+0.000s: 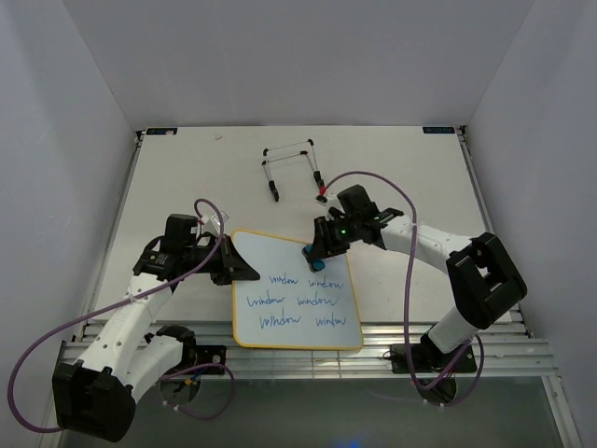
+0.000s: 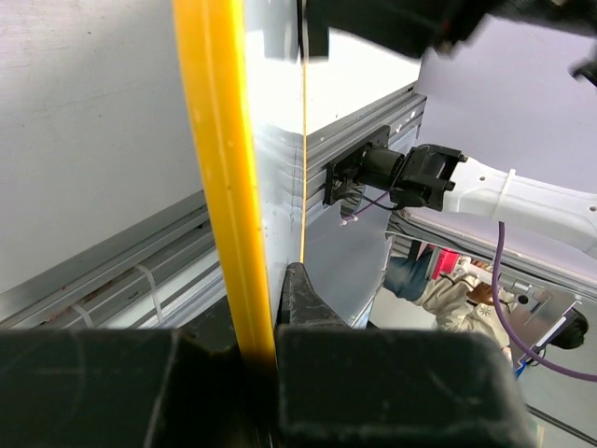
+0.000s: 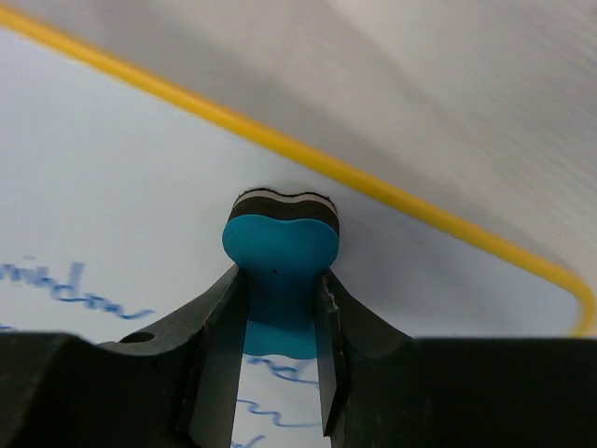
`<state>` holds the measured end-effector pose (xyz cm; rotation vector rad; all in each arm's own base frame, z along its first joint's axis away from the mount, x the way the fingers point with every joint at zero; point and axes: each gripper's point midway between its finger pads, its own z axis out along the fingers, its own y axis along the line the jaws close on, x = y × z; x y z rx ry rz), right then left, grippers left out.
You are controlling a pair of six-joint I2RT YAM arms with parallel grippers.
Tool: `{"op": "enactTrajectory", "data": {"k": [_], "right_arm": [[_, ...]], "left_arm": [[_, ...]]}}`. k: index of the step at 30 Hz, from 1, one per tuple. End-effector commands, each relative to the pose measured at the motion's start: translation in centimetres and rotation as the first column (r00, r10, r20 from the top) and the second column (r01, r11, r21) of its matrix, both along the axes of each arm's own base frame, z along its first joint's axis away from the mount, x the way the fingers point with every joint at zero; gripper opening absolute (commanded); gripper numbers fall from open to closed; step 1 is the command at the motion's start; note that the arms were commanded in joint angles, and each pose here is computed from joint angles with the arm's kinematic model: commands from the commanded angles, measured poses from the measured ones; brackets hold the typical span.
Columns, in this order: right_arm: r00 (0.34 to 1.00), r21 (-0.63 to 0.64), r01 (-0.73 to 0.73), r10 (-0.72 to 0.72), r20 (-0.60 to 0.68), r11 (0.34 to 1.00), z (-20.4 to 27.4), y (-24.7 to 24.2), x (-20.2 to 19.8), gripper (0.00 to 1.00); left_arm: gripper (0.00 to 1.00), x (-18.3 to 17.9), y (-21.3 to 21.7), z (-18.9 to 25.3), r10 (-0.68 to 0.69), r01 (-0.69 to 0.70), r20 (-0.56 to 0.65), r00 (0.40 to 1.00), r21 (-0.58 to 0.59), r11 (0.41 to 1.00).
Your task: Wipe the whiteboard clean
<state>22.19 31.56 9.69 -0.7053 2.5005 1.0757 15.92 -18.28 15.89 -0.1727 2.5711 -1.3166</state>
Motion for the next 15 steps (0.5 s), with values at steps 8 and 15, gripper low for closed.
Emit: {"op": "enactTrajectory", "data": {"k": [8,15], "right_arm": [[0.943,-0.297,0.169,-0.241,-0.228,0.940,-10.8,-12.7,-2.4,0.24],[0.981,-0.084,0.187,-0.190,-0.029,0.979,-0.8,-9.5,0.5,0.21]], "left_arm": [[0.00,4.8,2.5,-0.3,0.020,-0.090,0.323,0.946,0.204,0.975],[0.00,5.0,2.5,-0.5,0.026,-0.096,0.315,0.949,0.209,0.973]]}}
